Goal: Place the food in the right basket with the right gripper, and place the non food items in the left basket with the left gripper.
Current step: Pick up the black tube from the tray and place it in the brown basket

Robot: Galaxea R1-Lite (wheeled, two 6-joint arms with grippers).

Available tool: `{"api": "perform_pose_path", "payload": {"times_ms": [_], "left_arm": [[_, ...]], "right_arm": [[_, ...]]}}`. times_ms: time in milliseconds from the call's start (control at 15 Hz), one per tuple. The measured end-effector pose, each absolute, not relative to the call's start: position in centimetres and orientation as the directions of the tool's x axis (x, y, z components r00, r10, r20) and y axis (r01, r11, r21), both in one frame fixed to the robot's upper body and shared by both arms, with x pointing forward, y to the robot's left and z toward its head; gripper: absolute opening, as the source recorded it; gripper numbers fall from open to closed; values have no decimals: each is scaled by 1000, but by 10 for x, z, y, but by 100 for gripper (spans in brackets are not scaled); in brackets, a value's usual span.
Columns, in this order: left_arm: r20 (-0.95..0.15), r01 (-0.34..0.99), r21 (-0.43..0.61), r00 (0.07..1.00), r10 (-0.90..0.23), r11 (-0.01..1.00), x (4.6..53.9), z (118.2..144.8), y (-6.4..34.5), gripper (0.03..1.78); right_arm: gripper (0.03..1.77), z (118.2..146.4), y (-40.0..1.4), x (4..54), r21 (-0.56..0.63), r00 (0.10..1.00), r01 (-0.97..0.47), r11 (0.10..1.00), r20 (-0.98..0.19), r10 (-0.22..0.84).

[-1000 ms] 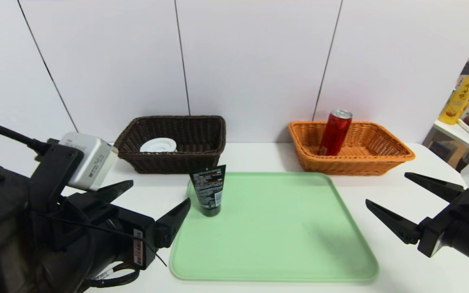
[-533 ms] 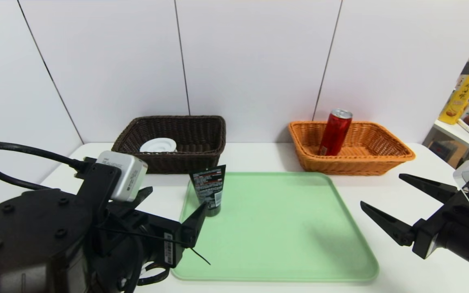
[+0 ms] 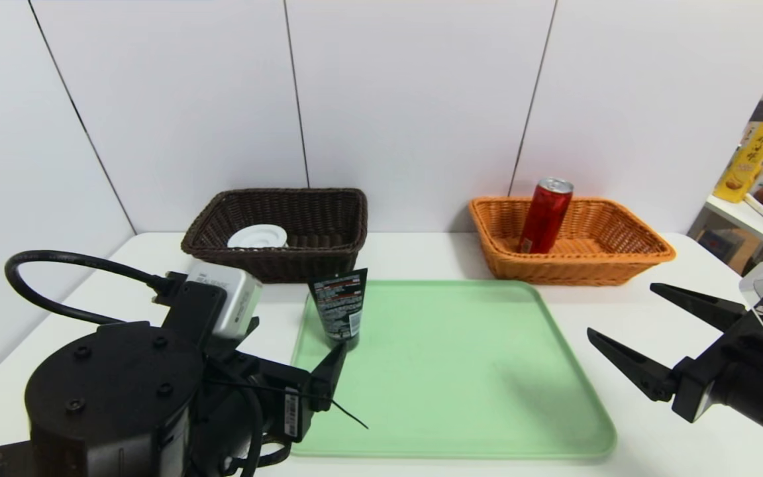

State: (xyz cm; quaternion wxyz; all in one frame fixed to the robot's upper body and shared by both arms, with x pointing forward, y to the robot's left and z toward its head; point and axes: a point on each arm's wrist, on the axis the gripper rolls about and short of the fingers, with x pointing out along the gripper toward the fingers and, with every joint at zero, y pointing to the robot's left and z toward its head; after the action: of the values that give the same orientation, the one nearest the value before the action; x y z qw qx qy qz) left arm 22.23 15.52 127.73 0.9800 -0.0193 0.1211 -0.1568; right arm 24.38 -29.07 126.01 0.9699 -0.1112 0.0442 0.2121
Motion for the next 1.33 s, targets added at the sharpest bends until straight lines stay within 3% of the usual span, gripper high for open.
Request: {"api": "perform_pose_path", "payload": {"times_ms": [600, 1333], "left_arm": [[-180, 269, -96, 942, -282, 958, 246, 1252, 124, 169], [-180, 191, -81, 962, -203, 978, 270, 1235, 114, 169]], "right_arm": [[169, 1261, -290, 245, -200, 906, -423, 884, -130, 404], [169, 1262, -290, 246, -201, 904, -425, 882, -128, 407]]}}
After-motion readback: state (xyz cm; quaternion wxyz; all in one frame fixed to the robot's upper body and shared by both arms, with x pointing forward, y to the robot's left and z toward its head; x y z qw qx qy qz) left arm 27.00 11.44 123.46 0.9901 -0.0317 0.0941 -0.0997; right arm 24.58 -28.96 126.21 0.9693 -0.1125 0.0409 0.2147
